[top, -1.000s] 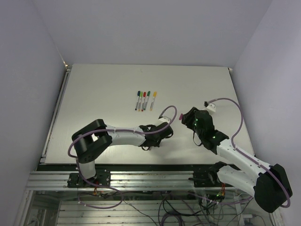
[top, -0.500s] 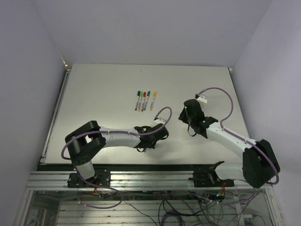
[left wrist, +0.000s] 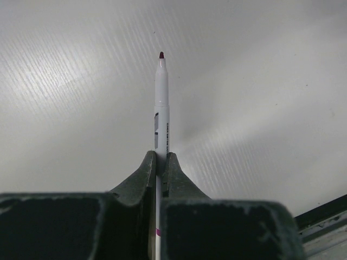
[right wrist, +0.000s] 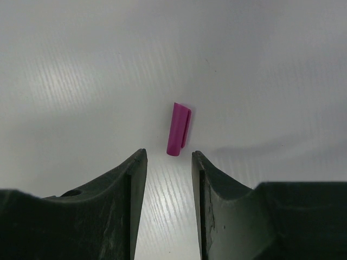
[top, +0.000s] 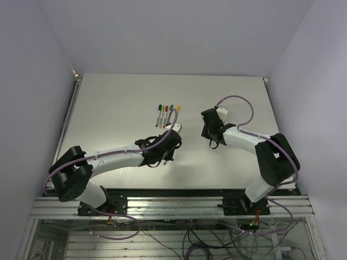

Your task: Insert the pens into the pen caps

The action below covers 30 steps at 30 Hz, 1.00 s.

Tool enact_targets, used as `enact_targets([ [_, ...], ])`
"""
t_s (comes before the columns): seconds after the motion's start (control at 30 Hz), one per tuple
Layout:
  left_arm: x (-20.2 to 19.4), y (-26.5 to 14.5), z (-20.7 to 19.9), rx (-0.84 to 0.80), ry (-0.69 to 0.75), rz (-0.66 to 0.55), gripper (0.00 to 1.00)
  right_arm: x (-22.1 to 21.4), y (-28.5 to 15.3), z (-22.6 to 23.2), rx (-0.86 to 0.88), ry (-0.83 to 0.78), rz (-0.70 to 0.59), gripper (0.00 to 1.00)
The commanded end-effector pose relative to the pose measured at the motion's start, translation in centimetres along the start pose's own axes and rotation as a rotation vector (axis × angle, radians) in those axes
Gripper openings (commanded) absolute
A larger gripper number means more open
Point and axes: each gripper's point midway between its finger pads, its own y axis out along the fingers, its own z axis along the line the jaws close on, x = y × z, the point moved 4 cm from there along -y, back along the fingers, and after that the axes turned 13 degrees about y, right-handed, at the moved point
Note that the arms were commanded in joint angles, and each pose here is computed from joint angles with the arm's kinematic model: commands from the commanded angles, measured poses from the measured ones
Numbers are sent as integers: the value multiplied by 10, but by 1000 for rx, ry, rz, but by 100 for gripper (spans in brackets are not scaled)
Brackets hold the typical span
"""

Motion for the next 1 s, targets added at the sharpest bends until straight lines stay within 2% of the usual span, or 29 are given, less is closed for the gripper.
enact_targets([
  [0.0, -3, 2, 0, -70, -35, -7, 7, 11, 12, -6, -40, 7, -11, 38],
  [0.7, -8, 13, 0, -91, -44, 13, 7, 3, 39, -11, -104, -17, 31, 37],
  [0.97, -6, 13, -1, -98, -50, 9, 7, -22, 41, -33, -170, -13, 97, 29],
])
